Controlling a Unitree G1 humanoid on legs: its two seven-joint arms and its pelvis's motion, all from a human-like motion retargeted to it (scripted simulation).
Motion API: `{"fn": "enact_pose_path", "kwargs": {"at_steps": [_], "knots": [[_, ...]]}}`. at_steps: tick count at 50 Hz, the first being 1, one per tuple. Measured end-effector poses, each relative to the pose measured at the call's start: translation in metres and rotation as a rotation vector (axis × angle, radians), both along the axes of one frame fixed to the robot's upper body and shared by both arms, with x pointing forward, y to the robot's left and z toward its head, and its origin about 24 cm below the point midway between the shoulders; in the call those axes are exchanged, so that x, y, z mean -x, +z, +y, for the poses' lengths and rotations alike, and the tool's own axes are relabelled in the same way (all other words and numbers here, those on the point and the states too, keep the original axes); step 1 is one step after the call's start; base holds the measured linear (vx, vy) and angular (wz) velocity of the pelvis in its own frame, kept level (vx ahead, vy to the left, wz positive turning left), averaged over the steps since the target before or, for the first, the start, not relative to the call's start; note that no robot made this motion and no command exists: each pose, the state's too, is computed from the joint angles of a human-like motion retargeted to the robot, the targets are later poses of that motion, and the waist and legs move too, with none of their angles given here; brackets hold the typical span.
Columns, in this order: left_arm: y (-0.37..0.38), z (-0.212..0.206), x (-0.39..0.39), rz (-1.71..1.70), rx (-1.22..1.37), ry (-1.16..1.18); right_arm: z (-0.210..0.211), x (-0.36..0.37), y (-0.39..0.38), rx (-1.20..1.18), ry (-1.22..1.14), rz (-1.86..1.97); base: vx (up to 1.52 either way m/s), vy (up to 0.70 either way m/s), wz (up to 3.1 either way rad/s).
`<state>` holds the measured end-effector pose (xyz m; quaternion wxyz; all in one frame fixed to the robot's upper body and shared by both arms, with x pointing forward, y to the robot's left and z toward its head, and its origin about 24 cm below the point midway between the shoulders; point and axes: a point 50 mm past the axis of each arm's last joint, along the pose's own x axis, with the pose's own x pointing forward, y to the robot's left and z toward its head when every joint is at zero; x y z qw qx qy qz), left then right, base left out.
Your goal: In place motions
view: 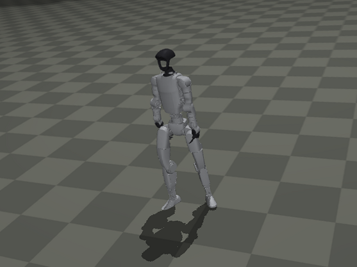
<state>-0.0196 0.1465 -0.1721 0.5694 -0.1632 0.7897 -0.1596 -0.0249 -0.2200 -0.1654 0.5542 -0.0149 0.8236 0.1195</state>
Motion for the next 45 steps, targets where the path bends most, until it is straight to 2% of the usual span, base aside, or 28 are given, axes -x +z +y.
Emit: {"fn": "enact_pose_path", "kwargs": {"at_steps": [19,27,45], "knots": [[0.011,0.02,0.053,0.207,-0.134,0.239,-0.004,-0.035,-0.005,-0.003,0.116,-0.176,0.04,0.19,0.76],[0.013,0.013,0.064,0.237,-0.1,0.235,-0.003,-0.054,-0.005,-0.005,0.192,-0.231,-0.03,-0.01,0.21],[0.019,0.011,0.085,0.297,-0.097,0.218,0.027,-0.082,-0.007,-0.116,0.473,-0.23,-0.11,-0.25,-1.2]]}}
